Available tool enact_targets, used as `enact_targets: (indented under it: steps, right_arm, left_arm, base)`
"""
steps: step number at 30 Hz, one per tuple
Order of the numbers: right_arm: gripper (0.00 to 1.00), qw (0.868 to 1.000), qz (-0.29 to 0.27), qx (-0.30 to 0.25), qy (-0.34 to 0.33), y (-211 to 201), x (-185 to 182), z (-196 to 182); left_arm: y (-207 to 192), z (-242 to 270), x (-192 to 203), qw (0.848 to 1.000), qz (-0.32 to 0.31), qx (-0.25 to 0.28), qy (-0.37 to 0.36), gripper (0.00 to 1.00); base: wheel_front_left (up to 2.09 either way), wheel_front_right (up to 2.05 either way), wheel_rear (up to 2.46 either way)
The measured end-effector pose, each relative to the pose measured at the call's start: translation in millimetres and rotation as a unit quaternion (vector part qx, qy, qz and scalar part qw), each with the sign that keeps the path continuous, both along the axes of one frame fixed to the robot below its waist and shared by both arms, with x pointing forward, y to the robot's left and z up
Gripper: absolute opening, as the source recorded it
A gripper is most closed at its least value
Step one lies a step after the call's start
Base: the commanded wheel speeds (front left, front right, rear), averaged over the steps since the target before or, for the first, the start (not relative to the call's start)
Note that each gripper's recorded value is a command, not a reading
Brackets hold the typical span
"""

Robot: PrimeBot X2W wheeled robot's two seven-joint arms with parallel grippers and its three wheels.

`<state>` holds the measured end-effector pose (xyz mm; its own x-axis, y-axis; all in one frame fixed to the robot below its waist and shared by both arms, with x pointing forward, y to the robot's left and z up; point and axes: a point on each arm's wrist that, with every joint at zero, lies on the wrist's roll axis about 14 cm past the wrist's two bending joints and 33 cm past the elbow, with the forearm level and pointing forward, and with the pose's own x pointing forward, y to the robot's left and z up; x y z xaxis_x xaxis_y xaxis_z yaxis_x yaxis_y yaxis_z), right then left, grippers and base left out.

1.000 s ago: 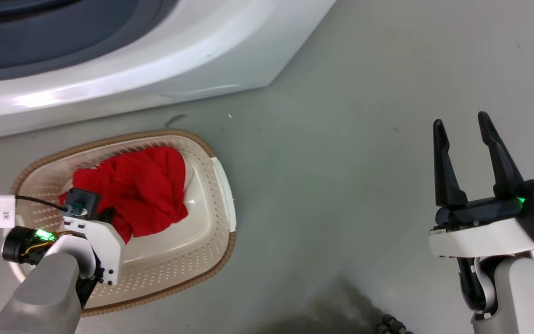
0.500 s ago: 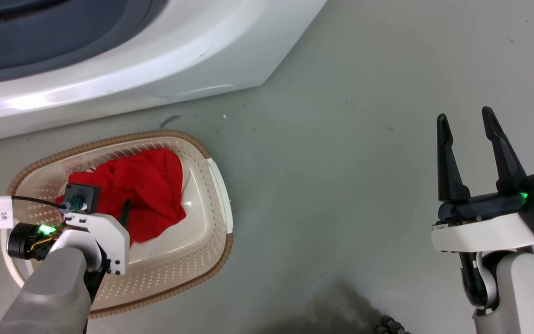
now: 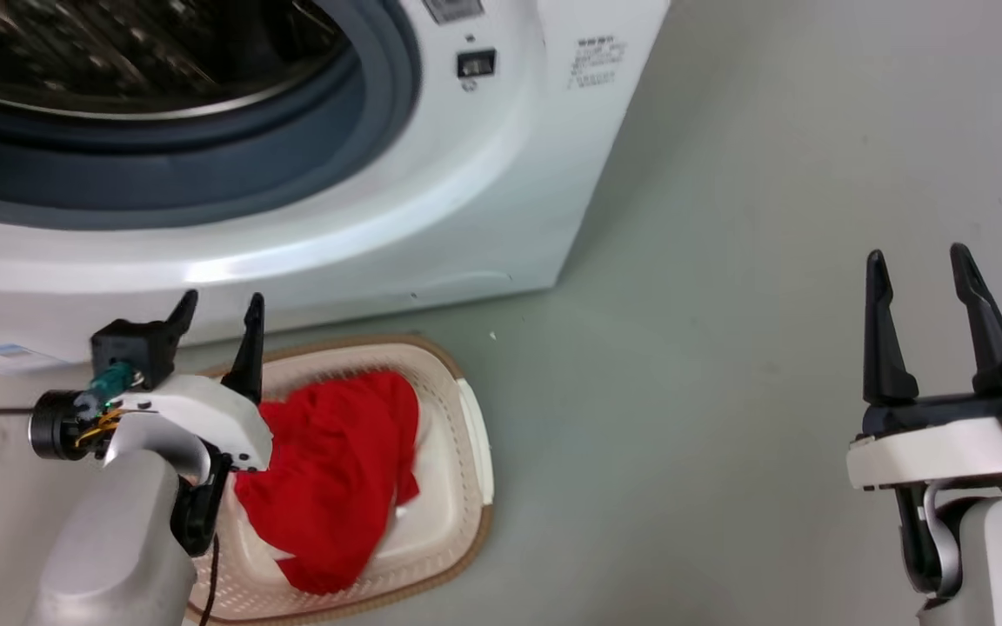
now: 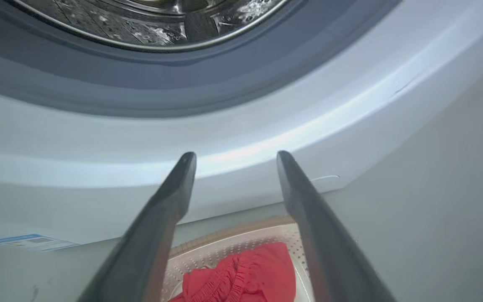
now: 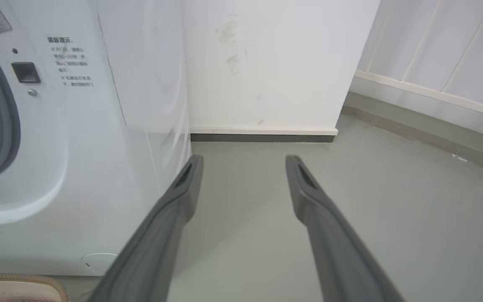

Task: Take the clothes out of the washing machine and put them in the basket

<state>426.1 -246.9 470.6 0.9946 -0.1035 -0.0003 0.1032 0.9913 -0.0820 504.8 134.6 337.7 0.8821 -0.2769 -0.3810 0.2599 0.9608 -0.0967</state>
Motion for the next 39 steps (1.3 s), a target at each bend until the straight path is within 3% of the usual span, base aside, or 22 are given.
enact_targets:
  steps: [3, 8, 14, 19, 25, 31, 39]
  right_arm:
    - [1.0, 1.0, 0.008, 0.002, -0.022, 6, -2, 16]
    - [1.0, 0.998, 0.021, 0.009, -0.05, 16, -9, 37]
    - [1.0, 0.997, 0.045, 0.014, -0.057, 34, -19, 44]
    - [1.0, 0.996, 0.069, 0.017, -0.059, 51, -30, 47]
    - [1.0, 0.995, 0.08, 0.022, -0.057, 59, -49, 46]
    - [1.0, 0.995, 0.077, 0.029, -0.054, 58, -74, 44]
    - [1.0, 0.995, 0.076, 0.036, -0.06, 58, -80, 47]
  left_arm:
    - [14, 53, 2, 0.997, 0.032, -0.009, -0.075, 1.0]
    - [45, 132, -16, 0.979, 0.079, -0.004, -0.189, 1.0]
    - [57, 181, -62, 0.959, 0.109, 0.014, -0.261, 1.0]
    - [62, 192, -100, 0.952, 0.132, 0.015, -0.276, 1.0]
    - [60, 180, -136, 0.956, 0.14, 0.018, -0.256, 1.0]
    - [51, 176, -160, 0.958, 0.137, 0.017, -0.25, 1.0]
    - [44, 175, -165, 0.96, 0.124, 0.023, -0.251, 1.0]
  base:
    - [0.0, 0.0, 0.0]
    - [0.0, 0.0, 0.0]
    - [0.0, 0.0, 0.0]
    - [0.0, 0.0, 0.0]
    - [0.0, 0.0, 0.0]
    - [0.0, 0.0, 0.0]
    - [0.0, 0.0, 0.0]
